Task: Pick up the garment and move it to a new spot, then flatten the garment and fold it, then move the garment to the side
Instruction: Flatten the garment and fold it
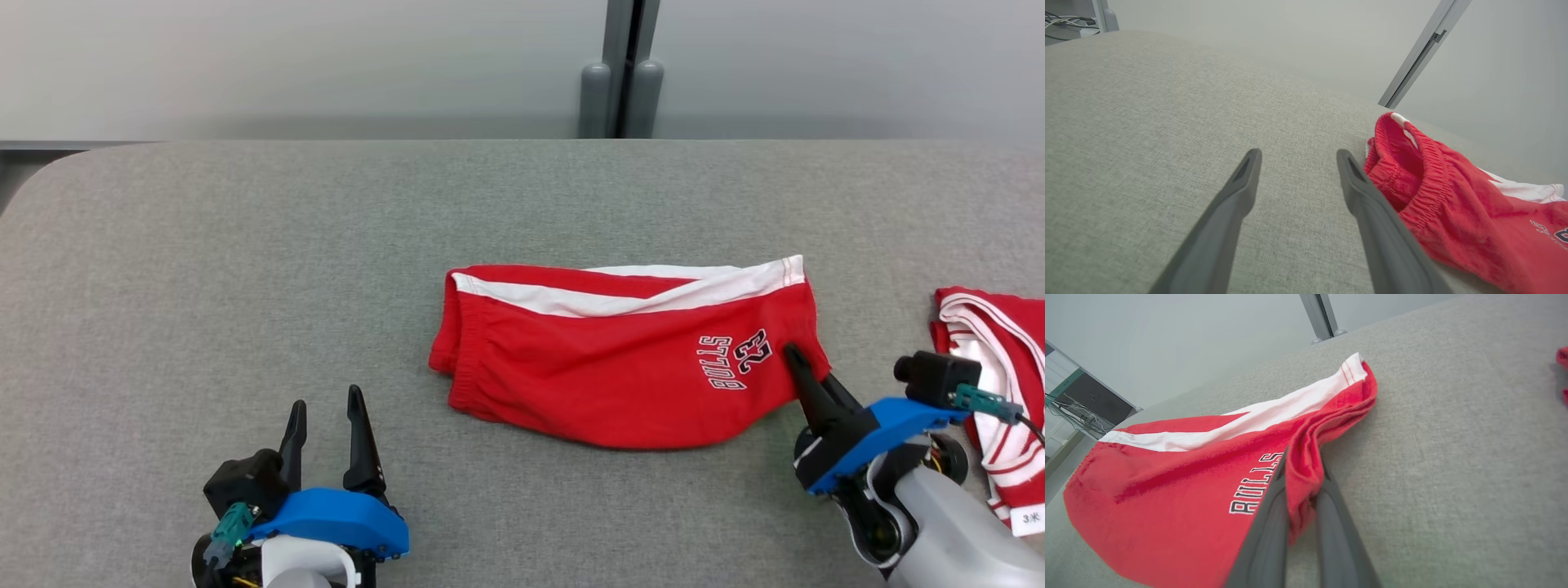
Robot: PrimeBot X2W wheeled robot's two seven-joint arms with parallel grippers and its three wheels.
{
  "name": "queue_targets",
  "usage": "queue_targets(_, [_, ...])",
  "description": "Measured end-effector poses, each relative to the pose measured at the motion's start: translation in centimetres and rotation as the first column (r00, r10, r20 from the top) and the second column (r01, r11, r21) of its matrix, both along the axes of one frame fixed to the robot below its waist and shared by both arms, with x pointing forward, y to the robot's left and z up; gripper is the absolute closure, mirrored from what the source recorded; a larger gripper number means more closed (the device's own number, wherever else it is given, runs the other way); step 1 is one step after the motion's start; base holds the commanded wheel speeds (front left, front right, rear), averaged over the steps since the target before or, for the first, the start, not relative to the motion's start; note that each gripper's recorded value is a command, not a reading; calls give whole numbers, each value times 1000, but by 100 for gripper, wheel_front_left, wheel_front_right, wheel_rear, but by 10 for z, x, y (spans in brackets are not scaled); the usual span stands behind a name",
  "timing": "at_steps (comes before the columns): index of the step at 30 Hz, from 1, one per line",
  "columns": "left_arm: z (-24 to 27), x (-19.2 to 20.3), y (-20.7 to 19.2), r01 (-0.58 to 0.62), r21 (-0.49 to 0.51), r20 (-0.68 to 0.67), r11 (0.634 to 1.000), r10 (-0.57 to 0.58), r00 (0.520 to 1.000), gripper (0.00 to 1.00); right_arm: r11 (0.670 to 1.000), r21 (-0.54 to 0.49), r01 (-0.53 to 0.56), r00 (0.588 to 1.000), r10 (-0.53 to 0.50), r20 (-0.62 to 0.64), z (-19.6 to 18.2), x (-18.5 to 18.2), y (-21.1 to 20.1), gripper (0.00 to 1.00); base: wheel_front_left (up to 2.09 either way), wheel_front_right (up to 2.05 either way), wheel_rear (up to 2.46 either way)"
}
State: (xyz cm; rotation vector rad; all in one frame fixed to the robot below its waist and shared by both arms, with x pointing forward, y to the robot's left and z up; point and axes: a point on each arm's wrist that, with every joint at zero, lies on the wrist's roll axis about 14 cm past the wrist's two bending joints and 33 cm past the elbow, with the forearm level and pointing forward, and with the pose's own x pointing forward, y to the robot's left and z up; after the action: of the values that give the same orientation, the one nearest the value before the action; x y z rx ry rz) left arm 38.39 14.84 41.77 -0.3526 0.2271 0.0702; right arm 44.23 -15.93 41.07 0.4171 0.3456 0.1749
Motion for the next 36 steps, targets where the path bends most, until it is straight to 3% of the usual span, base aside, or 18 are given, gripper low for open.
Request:
queue_targets(3, [0,-2,4,-11,3,-2,1000,11,1000,0,999,0,-46,997,46,58,15,12,18,100,0,0,0])
queue_targets(7, [3,-6,11,-28,0,9,1000,28,1000,0,985,26,-173,969,166,182,52,26,74,100,0,0,0])
queue_targets(9, [5,-10,13,-34,-3,12,999,34,999,0,962,34,-270,941,256,222,65,21,114,100,0,0,0])
queue_targets(10, [7,-14,17,-48,-7,16,999,48,999,0,930,51,-364,909,343,235,69,8,153,100,0,0,0])
queue_targets(14, [9,-20,27,-83,-9,18,997,83,996,0,866,51,-497,853,478,209,62,-16,207,100,0,0,0])
queue_targets(15, [9,-22,29,-88,-8,18,996,88,996,0,855,55,-516,846,498,192,58,-22,216,75,0,0,0])
queue_targets(16, [8,-23,31,-93,-6,16,996,93,996,0,846,62,-529,839,511,186,56,-26,223,7,0,0,0])
queue_targets(17, [8,-24,32,-96,-4,15,995,96,995,0,836,65,-545,830,527,180,54,-30,230,0,0,0,0])
queue_targets(21, [8,-22,34,-103,7,16,995,103,995,0,814,115,-569,817,545,186,57,-42,246,0,0,0,0])
queue_targets(23, [11,-18,32,-94,20,26,995,94,995,0,819,118,-561,822,534,198,61,-42,243,0,0,0,0])
queue_targets(26, [14,-12,25,-73,29,38,997,72,997,0,861,93,-499,854,472,219,66,-26,218,0,0,0,0])
queue_targets(31, [23,1,15,-41,50,72,998,37,997,0,966,48,-253,931,230,282,79,10,130,0,0,0,0])
queue_targets(36, [35,9,4,-7,87,112,996,-3,994,0,998,-49,-35,954,48,296,73,9,50,0,0,0,0])
